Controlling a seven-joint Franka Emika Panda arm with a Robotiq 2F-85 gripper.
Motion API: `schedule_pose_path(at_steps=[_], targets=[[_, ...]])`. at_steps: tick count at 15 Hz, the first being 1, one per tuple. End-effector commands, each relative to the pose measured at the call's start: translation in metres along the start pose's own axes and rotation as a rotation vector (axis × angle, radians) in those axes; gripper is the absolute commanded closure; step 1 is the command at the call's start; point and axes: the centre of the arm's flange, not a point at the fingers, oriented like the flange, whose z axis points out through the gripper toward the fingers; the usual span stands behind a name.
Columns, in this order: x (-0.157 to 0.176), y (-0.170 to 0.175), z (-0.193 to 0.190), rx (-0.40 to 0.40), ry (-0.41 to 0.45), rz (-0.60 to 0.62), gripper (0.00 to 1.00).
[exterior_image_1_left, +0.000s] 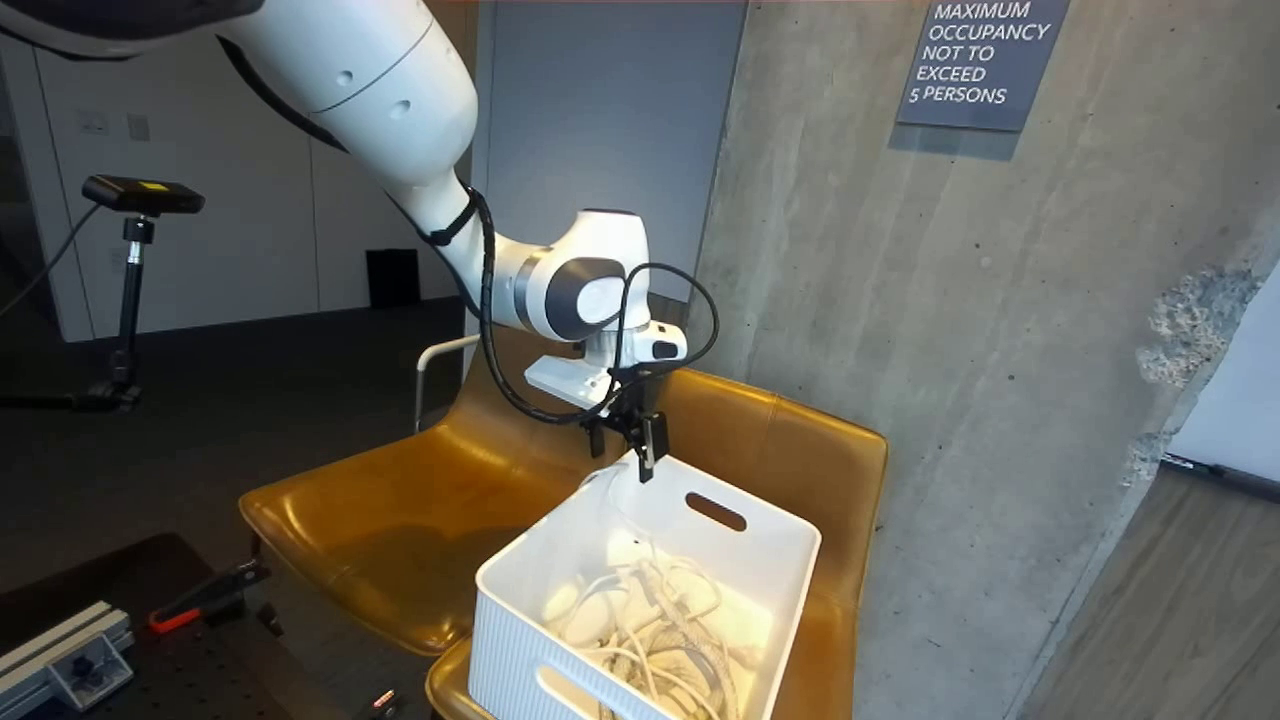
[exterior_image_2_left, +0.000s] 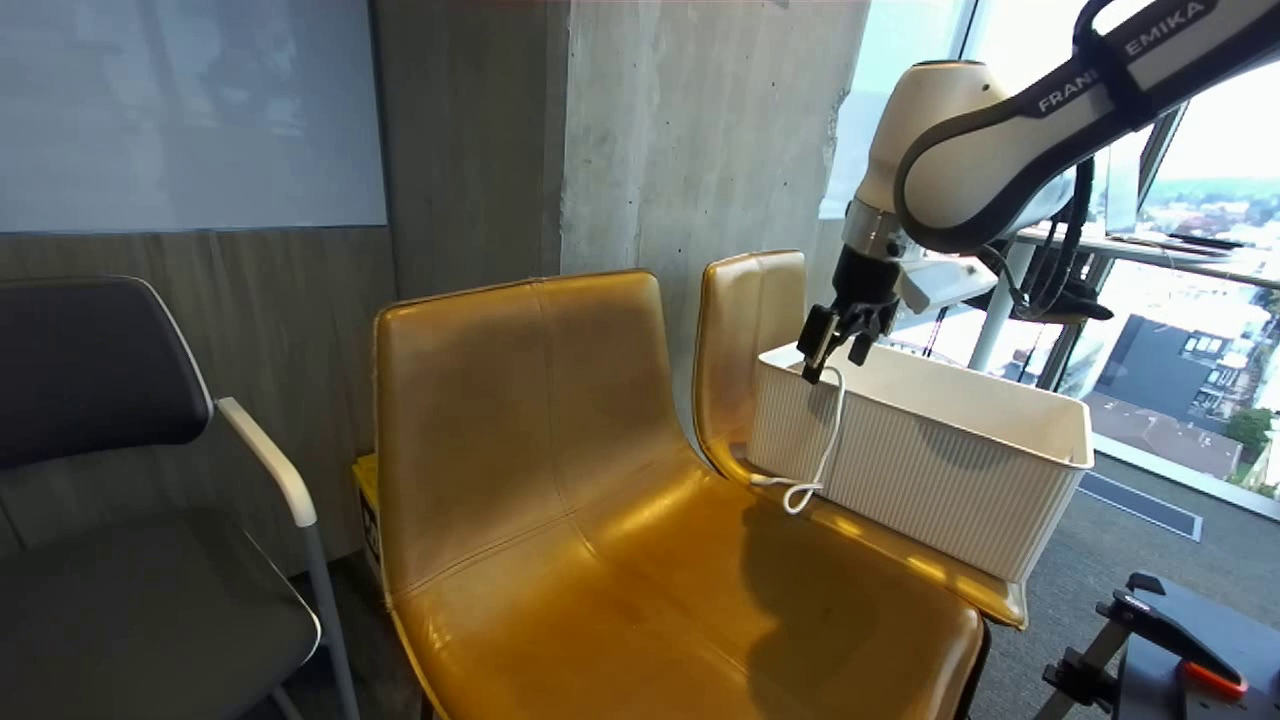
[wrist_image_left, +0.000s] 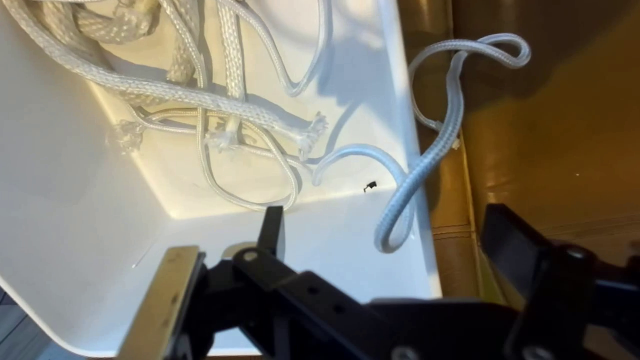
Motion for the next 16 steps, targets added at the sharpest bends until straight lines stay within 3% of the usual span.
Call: schedule_pose_path(at_steps=[1,4,6,9,16], targets=[[0.0204,0.0017,0.0048,0.022,-0.015,0.018,0.0],[0.0245,0.0008,0.006,0.021,-0.024,0.021,0.07],[0.0259,0.0017,0.0049,0.018,-0.026,0.022,0.17],[0.0246,0.0078,0.0079,0.014,-0.038,0.029,0.5],[0.0271,0.006,0.0079,0.015,-0.045,0.025,0.99]])
